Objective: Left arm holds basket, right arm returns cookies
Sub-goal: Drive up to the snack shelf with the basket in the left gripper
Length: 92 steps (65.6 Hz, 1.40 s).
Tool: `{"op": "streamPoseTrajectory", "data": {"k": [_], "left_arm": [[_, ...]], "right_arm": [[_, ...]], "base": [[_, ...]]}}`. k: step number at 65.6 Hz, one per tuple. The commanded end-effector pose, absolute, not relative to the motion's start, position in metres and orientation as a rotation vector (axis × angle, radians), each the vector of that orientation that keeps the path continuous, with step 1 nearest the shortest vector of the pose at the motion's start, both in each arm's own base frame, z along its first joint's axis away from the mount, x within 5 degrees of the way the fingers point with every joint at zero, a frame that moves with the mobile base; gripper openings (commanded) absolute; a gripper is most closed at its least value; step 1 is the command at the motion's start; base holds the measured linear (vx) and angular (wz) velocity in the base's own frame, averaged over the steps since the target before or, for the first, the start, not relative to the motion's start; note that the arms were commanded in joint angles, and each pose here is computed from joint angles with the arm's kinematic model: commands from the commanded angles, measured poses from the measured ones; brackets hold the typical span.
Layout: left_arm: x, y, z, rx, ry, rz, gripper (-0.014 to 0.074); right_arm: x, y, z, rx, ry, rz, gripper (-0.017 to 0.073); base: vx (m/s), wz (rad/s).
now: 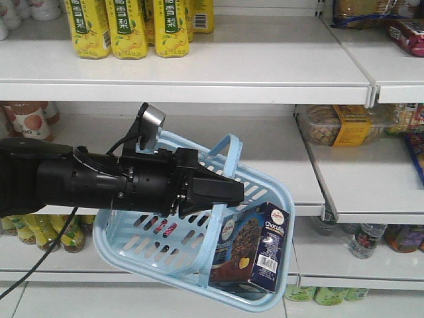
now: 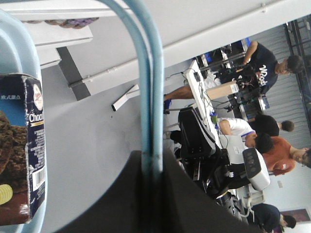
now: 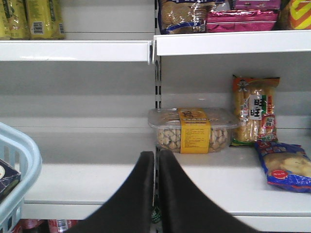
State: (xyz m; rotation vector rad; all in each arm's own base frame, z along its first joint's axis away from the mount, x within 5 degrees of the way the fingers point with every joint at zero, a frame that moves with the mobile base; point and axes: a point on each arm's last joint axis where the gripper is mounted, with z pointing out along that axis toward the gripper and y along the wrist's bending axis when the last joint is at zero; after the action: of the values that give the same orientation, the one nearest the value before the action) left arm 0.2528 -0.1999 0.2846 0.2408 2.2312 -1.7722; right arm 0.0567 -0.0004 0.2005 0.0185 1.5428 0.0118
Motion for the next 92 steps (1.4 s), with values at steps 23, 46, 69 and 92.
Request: {"op": "streamPoseTrajectory", "data": {"k": [23, 46, 69, 92], "left_arm": [[0.2465, -0.201, 0.3177, 0.243, 2.059, -1.926, -0.0003], [0.2465, -0.201, 0.3177, 0.243, 2.059, -1.926, -0.0003], [0.2465, -0.201, 0.3177, 0.243, 2.059, -1.926, -0.0003], [0.2465, -0.201, 0.3177, 0.243, 2.059, -1.926, -0.0003]], "right_arm": [[0.0561, 0.0003, 0.2017, 0.004, 1.474, 0.011, -0.0006], [0.0561, 0.0003, 0.2017, 0.004, 1.474, 0.011, -0.0006], [0.0561, 0.0003, 0.2017, 0.004, 1.474, 0.011, -0.0006], [0.0561, 0.0003, 0.2017, 0.004, 1.474, 0.011, -0.0006]], "base": [[0.08, 0.09], [0.08, 0.01], [0.08, -0.06], [0.08, -0.04]]}}
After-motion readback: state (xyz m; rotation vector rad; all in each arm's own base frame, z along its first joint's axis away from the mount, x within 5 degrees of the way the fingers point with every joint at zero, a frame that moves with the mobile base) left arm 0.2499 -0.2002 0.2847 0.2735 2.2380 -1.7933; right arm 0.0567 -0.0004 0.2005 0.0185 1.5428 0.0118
